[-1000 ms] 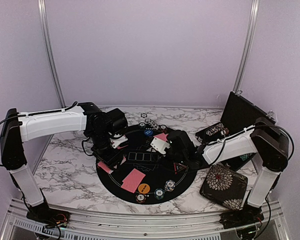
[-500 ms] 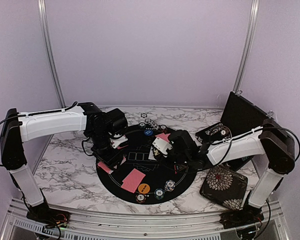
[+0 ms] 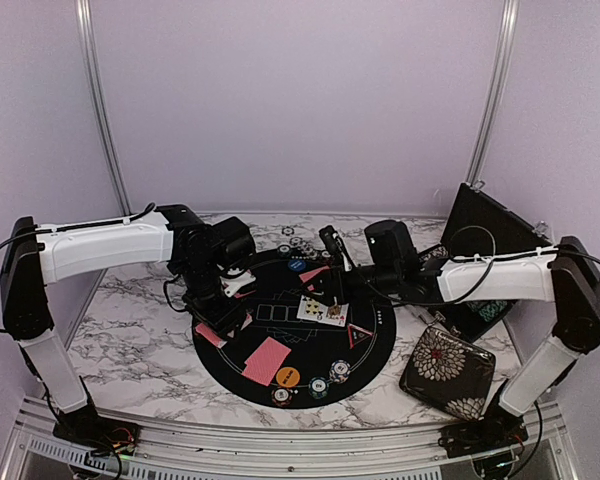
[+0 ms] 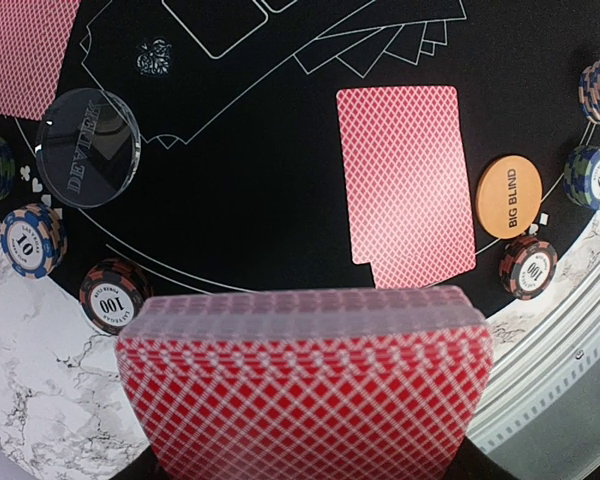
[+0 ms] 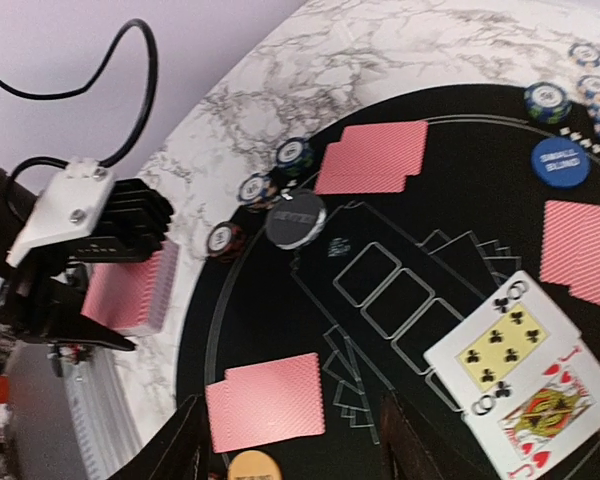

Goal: Distribute texas hold em gaming equipment
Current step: Pick up the poker card from the face-down deck piles.

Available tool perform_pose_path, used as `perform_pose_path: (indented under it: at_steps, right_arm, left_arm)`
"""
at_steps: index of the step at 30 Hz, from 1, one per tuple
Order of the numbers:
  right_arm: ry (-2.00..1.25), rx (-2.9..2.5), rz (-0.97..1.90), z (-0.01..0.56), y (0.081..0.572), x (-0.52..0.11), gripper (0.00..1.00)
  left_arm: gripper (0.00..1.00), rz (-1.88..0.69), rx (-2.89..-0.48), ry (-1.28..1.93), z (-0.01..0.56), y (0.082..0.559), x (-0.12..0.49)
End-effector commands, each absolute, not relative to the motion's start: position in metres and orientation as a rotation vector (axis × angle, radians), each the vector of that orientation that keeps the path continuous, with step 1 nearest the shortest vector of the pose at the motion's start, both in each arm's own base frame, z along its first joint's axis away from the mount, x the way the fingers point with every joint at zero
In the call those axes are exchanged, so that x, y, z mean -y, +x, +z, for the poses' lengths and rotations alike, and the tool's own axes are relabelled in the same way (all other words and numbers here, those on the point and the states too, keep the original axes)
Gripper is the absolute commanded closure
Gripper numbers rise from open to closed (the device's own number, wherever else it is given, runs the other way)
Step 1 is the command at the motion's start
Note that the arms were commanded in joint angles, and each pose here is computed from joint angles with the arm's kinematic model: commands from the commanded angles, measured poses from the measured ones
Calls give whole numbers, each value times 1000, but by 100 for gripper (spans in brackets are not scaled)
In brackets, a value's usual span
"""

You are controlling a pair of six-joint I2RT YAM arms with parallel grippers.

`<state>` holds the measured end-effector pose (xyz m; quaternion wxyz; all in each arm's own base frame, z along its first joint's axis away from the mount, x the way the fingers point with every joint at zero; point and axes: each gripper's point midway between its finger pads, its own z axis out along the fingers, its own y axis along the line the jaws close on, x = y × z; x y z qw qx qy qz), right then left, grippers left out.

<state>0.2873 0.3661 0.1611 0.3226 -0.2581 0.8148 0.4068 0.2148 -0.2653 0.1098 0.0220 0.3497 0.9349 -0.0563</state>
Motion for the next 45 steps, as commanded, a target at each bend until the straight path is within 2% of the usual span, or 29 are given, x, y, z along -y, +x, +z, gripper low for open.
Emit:
perform_pose_path:
  at_steps: [1, 6, 14, 25, 45]
  right_arm:
    - [-568, -2203, 1460, 181, 259, -386, 44]
    - [-490, -2226, 1704, 184, 251, -401, 44]
    - [-428, -2261, 1922, 180, 247, -419, 46]
    - [-418, -2257, 2080, 173, 235, -451, 46]
    - [-393, -2290, 2149, 157, 229, -485, 47]
  left_arm:
    - [55, -216, -2852, 1103, 121, 217, 276]
    - [55, -222, -2845, 1114, 122, 217, 280]
    - [56, -225, -2835, 1131, 124, 215, 285]
    - [56, -233, -2835, 1151, 123, 214, 289]
    - [56, -231, -2830, 1155, 123, 212, 287]
